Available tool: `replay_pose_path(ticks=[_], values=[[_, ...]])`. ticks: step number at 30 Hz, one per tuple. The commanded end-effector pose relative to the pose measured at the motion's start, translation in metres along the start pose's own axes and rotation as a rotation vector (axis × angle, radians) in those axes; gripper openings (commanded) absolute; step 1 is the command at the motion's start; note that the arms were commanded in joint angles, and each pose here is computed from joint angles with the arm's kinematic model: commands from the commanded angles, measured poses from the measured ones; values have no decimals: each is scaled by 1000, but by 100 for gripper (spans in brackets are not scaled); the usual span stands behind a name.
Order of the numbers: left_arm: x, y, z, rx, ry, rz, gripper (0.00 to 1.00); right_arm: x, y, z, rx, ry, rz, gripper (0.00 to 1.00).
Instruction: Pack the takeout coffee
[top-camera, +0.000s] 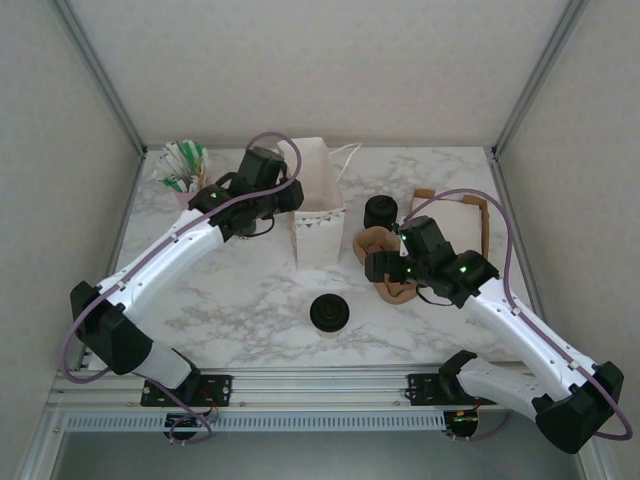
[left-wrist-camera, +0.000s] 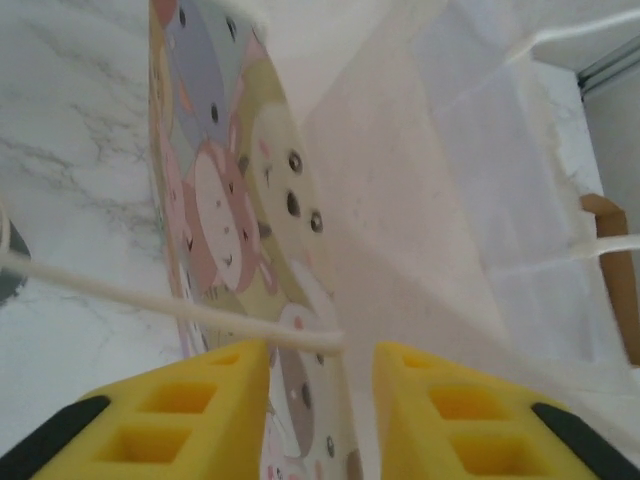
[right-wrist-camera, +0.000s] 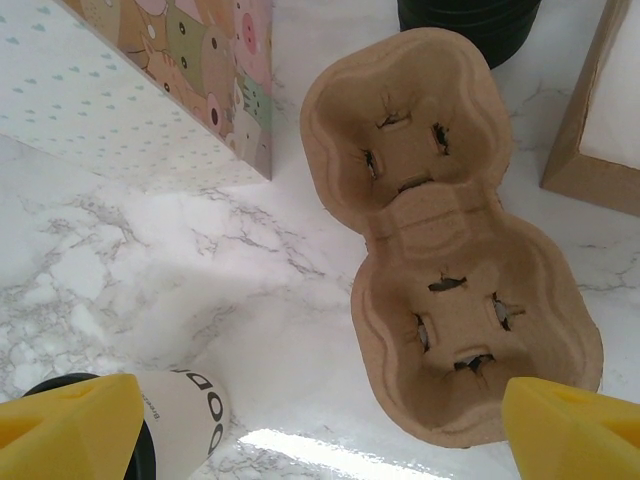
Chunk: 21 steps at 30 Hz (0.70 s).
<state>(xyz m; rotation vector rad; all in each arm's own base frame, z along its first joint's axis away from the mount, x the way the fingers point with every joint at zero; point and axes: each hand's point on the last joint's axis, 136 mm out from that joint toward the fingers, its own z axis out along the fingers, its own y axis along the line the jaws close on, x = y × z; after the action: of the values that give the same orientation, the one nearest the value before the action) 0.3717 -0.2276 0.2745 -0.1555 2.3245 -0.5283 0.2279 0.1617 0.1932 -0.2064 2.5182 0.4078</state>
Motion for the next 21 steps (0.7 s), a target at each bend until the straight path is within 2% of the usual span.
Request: replay_pose_path(ticks=[1,3,7,10,21], values=[[3,-4,-11,-8,12,-13,22,7,-4,-2,3,16,-3,93],[3,-5,-14,-10,7,-20,15,8,-4,-2,1,15,-6,92],[3,-6,-21,-13,-5,-33,14,8,-4,-2,-1,16,-9,92],[2,-6,-29,-22,-20,-46,6,9,-4,-3,-3,15,-9,92],[7,10,-49,-75,-80,-92,1,9,0,0,-18,25,-15,91]])
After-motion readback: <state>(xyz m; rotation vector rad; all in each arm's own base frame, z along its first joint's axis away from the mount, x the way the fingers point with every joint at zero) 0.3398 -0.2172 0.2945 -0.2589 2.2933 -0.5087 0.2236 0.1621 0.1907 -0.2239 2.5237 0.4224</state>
